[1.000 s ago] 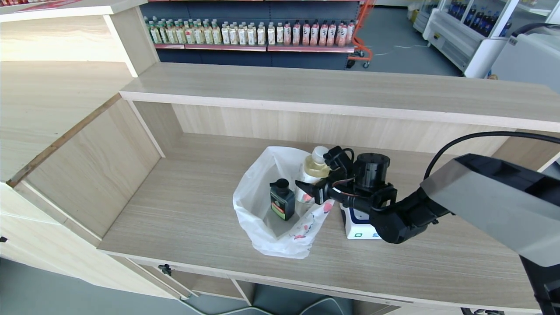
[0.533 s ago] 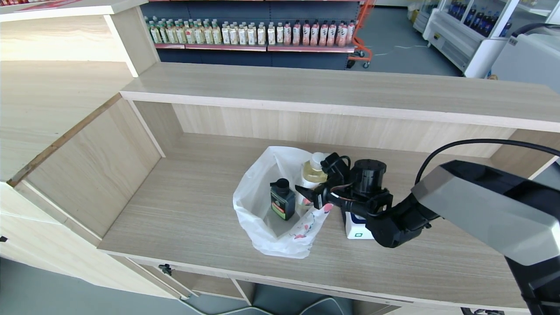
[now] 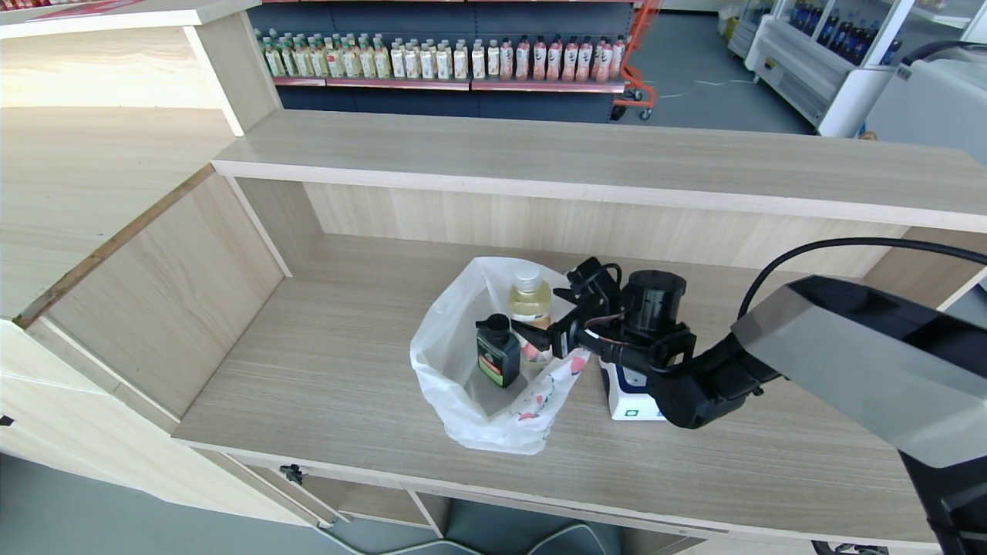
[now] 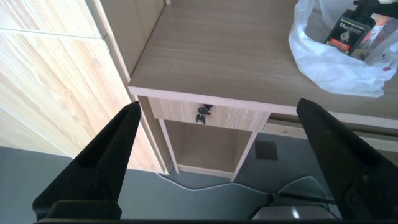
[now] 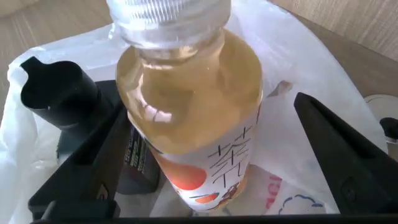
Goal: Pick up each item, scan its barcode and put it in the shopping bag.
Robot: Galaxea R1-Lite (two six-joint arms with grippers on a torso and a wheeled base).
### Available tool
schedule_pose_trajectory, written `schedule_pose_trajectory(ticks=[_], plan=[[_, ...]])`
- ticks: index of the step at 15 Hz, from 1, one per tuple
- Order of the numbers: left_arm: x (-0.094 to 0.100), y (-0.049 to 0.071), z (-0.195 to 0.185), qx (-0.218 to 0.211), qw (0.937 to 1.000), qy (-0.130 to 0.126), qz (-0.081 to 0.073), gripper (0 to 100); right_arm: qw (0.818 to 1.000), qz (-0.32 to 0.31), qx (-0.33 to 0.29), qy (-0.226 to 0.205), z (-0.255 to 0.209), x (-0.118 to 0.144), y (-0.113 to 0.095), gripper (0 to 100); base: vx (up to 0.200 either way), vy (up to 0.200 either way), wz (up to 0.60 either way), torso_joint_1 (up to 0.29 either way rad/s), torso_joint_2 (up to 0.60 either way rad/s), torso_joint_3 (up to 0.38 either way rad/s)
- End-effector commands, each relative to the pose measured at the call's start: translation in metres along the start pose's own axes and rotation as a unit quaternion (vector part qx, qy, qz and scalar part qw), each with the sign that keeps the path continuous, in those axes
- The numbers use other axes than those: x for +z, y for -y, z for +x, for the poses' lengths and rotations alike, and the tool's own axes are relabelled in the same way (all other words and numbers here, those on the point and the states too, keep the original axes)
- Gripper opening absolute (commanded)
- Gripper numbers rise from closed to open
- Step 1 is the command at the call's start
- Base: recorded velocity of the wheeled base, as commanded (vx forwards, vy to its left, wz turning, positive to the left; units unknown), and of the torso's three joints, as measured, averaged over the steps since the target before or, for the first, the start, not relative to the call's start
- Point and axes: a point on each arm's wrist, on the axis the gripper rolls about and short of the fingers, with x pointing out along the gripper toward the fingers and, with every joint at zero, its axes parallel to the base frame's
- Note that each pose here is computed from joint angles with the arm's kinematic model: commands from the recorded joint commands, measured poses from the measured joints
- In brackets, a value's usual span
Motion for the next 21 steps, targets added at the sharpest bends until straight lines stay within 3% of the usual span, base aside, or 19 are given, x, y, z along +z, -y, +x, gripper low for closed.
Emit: schedule_pose_trajectory(ticks=[1,8,11,13,14,15,16,17,19,21], plan=[[0.000,0.000,0.000,0.000,1.0000,0.000,0.000,100,1.000,0.002,-0.001,0.025,-0.005,0.024,0.002,100,0.000,0.000,0.00,0.000,0.00,0.000],[0.000,0.000,0.000,0.000,1.0000,-0.001,0.000,100,0.995,0.008,-0.020,0.098,-0.053,0.114,0.009,100,0.000,0.000,0.00,0.000,0.00,0.000],[0.000,0.000,0.000,0.000,1.0000,-0.001,0.000,100,0.996,0.029,-0.068,0.043,-0.123,0.162,0.020,100,0.000,0.000,0.00,0.000,0.00,0.000],[0.000,0.000,0.000,0.000,1.0000,0.000,0.000,100,0.988,0.039,-0.149,0.013,-0.174,0.183,0.022,100,0.000,0.000,0.00,0.000,0.00,0.000],[0.000,0.000,0.000,0.000,1.0000,0.000,0.000,100,0.972,0.045,-0.229,-0.015,-0.231,0.193,0.017,100,0.000,0.000,0.00,0.000,0.00,0.000],[0.000,0.000,0.000,0.000,1.0000,-0.001,0.000,100,0.966,0.052,-0.251,-0.032,-0.258,0.193,0.010,100,0.000,0.000,0.00,0.000,0.00,0.000],[0.000,0.000,0.000,0.000,1.0000,0.000,0.000,100,0.952,0.072,-0.288,-0.076,-0.315,0.181,-0.017,100,0.000,0.000,0.00,0.000,0.00,0.000],[0.000,0.000,0.000,0.000,1.0000,0.000,0.000,100,0.944,0.082,-0.307,-0.093,-0.345,0.167,-0.036,100,0.000,0.000,0.00,0.000,0.00,0.000],[0.000,0.000,0.000,0.000,1.0000,0.000,0.000,100,0.942,0.091,-0.309,-0.100,-0.380,0.126,-0.076,100,0.000,0.000,0.00,0.000,0.00,0.000],[0.000,0.000,0.000,0.000,1.0000,0.000,0.000,100,0.942,0.079,-0.316,-0.081,-0.414,0.080,-0.116,100,0.000,0.000,0.00,0.000,0.00,0.000]])
